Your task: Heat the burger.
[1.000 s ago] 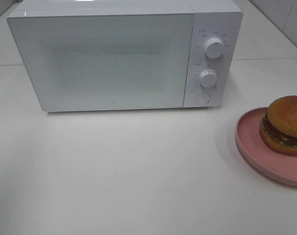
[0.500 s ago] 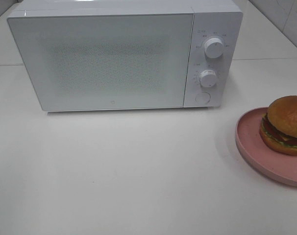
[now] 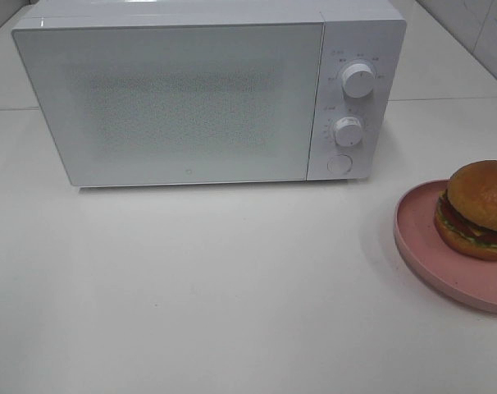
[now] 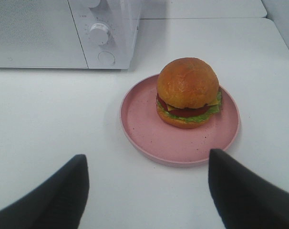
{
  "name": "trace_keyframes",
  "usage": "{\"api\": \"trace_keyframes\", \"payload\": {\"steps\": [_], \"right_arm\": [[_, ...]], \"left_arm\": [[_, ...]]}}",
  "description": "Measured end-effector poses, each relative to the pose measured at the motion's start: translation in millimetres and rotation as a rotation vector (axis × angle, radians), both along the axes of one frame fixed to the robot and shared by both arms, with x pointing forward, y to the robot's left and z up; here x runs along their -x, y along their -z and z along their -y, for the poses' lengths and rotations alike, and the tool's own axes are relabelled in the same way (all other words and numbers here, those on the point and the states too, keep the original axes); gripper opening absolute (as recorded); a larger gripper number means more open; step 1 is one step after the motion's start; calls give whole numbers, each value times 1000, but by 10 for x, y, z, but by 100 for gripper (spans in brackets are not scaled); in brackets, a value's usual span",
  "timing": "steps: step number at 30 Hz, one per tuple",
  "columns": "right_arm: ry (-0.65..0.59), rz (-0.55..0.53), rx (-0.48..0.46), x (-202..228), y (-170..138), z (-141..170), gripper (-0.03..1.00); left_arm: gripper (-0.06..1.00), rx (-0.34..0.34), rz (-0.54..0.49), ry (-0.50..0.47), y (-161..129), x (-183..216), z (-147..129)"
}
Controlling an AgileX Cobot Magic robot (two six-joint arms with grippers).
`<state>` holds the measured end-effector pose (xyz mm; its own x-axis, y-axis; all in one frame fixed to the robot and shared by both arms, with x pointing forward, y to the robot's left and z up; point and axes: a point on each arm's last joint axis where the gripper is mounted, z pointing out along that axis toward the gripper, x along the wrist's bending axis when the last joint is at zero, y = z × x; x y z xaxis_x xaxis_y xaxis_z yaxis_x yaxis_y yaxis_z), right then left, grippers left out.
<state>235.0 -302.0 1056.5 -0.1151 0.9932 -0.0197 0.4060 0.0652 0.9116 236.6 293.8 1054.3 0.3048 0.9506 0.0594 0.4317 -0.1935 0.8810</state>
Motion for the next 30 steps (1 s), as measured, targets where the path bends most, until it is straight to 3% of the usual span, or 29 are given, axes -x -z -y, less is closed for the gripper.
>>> {"api": "trace_keyframes", "payload": {"steps": [30], "right_arm": [[0, 0, 0, 0, 0, 0, 66]], "left_arm": [[0, 7, 0, -3, -1, 1, 1]]}}
